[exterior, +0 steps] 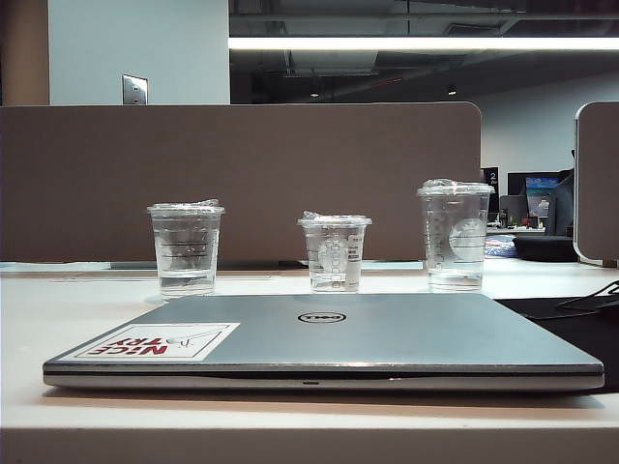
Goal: Pick up the coffee cup on the left and place it on the left side of the laptop.
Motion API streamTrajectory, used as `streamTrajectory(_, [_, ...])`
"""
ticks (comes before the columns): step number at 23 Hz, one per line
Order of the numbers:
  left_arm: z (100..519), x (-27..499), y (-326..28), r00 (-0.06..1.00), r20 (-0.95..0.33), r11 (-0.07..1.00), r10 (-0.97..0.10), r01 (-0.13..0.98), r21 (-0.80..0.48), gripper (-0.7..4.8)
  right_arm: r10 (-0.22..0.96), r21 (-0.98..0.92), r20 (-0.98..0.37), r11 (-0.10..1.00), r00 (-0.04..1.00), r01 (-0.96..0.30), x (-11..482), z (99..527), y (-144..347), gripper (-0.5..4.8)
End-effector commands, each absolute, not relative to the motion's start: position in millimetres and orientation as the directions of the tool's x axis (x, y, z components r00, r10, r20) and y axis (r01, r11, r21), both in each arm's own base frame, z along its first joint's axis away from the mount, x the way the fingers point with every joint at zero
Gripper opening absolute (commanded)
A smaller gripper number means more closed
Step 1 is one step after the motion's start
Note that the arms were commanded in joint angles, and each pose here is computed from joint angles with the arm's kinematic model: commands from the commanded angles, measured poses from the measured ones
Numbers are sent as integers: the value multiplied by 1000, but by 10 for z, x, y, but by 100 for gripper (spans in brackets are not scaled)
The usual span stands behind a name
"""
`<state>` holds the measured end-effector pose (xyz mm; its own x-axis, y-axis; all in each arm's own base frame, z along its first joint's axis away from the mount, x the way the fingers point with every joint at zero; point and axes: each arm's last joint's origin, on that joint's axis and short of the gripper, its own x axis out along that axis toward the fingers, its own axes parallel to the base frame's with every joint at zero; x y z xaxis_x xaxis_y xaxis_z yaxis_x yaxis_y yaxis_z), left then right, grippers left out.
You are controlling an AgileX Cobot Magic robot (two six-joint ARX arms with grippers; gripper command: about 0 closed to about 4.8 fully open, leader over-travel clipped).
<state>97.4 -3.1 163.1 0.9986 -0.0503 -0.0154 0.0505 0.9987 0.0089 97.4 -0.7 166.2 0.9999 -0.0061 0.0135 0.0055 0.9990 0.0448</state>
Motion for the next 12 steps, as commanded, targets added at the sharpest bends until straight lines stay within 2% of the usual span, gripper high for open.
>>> streamTrajectory(1, [1655,972,-31,999,0,999,-53,53,10,-5,-8,44,28,999,1000,7,975,1665,-7,-4])
streamTrajectory(12, [1653,973,-31,999,0,999,-53,53,7,-5,7,45,28,999,1000,-8,975,1665,11,-4])
